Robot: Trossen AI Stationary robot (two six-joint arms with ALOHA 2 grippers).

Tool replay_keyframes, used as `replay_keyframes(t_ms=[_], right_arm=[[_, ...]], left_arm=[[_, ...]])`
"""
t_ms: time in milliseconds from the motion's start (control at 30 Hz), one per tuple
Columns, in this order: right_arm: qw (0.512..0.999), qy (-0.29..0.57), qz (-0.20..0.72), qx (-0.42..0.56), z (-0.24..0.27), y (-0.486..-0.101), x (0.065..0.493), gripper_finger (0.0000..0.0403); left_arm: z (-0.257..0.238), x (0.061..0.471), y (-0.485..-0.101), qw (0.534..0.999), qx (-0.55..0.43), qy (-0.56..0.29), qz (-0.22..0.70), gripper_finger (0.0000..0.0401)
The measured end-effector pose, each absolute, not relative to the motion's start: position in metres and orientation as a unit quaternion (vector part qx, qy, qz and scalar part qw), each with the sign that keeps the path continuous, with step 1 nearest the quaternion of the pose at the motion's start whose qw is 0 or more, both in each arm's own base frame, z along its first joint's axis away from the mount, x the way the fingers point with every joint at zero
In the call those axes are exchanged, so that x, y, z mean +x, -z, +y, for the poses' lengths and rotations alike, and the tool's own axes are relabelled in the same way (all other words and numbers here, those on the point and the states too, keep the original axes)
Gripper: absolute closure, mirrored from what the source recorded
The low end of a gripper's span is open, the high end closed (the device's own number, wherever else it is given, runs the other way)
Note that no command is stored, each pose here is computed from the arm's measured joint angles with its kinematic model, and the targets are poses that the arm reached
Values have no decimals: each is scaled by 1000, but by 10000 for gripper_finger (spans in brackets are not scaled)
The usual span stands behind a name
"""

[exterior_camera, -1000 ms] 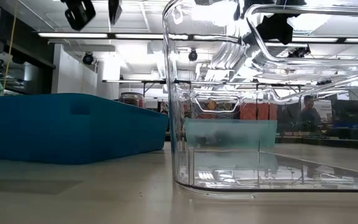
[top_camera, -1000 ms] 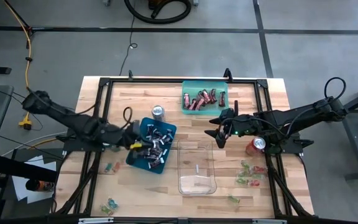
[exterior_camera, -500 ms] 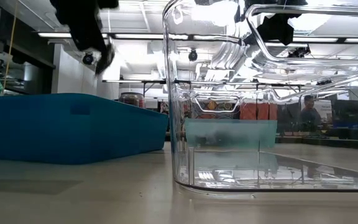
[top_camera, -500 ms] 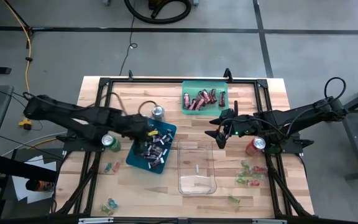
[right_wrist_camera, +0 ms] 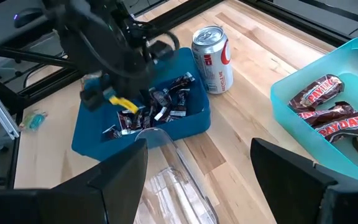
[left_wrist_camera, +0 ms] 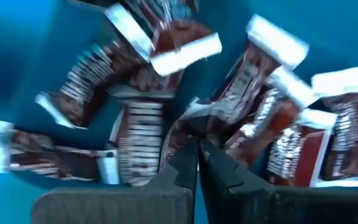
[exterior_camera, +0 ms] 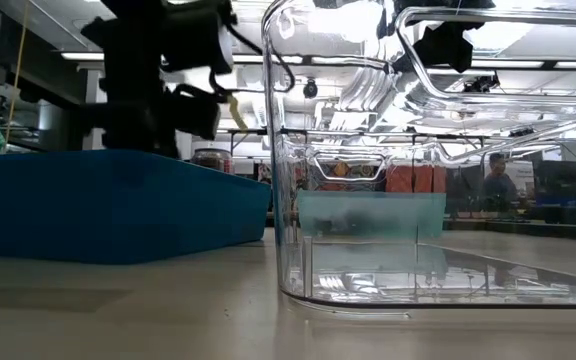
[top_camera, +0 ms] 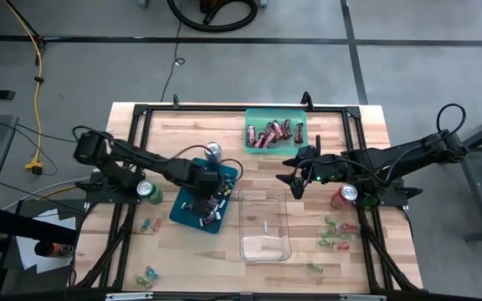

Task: Sort candy
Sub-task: Put the chocolate bar into the blue bin, then put the green candy into the transparent bin

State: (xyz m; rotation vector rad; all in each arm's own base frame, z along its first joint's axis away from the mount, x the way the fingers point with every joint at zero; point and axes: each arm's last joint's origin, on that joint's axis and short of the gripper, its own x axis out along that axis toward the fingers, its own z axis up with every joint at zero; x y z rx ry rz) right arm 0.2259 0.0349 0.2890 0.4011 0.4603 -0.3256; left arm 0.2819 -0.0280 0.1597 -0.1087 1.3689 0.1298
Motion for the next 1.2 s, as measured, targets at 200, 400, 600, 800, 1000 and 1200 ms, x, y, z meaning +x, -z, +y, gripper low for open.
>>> replay_keyframes(t_ms=[200,400,600,800,1000,1200], right_arm=[[941,160,226,196,35,-289,226,124],[941,160,226,196,35,-289,226,124],[942,150,230,195,35,-289,226,124],[939,122,233,222,36,-293,222,124],[909,63,290,293,46,-306,214,124],[833,-36,385,396,87,-297,204,124]], left_arm=[[-29,283,-153,763,-52,-53,642,388],[-28,280,-167,780,-56,-49,622,322],[-28,274,-202,806,-72,-50,585,242],[-25,269,-274,884,-110,-41,453,210],[-25,253,-336,971,-96,-36,217,208],[-23,242,-361,990,-97,-38,98,208]])
